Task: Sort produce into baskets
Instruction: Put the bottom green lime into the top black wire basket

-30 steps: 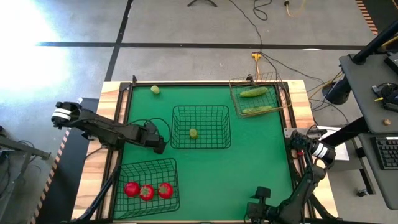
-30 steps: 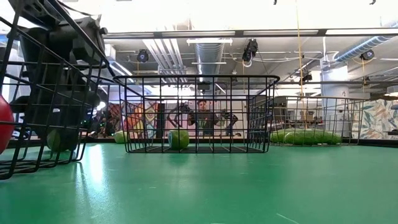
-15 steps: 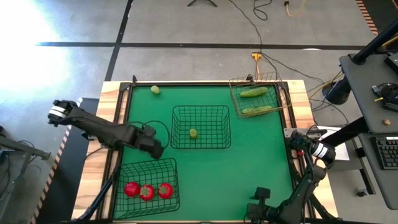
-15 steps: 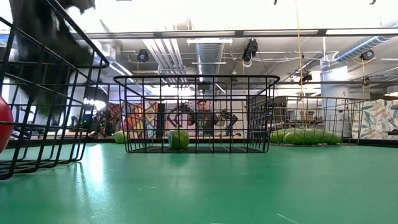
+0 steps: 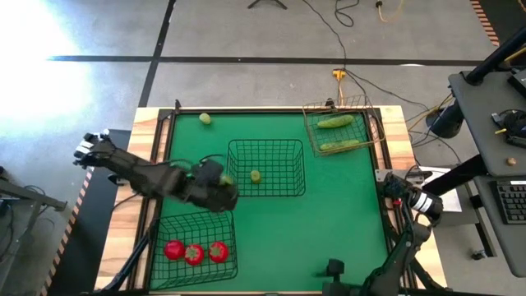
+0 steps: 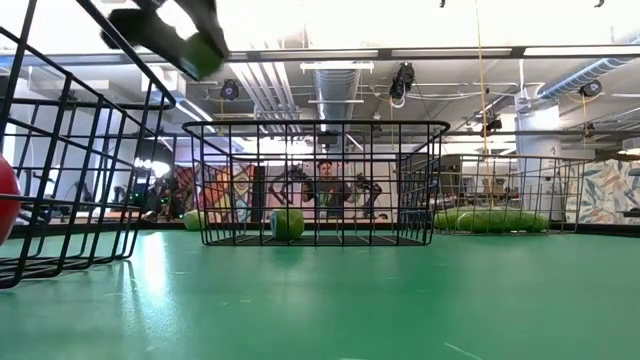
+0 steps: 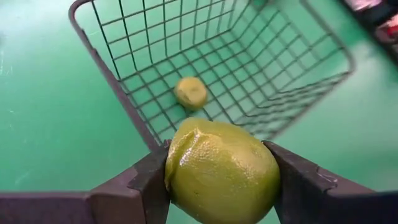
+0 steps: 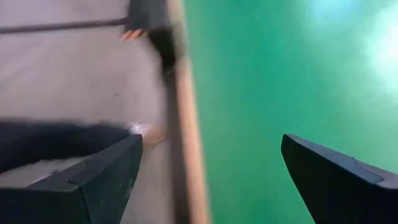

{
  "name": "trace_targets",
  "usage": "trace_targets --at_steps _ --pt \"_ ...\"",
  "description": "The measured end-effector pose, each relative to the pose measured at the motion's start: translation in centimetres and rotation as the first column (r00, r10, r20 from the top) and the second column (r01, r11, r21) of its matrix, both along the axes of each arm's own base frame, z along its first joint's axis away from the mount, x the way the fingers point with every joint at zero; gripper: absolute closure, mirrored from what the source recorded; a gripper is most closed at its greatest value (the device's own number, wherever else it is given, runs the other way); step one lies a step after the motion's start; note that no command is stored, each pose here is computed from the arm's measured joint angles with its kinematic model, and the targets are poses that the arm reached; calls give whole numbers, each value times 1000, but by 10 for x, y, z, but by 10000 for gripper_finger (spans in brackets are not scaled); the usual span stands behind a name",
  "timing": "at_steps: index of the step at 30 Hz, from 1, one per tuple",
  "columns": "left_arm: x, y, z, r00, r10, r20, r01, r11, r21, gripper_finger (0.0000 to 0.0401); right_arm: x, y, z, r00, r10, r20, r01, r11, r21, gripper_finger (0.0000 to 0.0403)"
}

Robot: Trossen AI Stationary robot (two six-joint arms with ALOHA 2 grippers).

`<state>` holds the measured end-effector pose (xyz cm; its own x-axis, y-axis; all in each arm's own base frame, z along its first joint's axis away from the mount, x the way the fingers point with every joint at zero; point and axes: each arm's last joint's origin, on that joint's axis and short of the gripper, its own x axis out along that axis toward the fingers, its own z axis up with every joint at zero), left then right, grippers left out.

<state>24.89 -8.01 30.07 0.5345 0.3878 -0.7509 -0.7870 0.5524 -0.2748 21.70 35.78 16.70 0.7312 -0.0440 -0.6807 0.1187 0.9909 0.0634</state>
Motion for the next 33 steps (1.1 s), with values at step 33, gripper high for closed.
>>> trace_targets --at_steps 33 --pt "130 97 -113 935 -28 -353 -10 994 -105 200 -23 18 -7 972 -163 170 138 979 148 26"
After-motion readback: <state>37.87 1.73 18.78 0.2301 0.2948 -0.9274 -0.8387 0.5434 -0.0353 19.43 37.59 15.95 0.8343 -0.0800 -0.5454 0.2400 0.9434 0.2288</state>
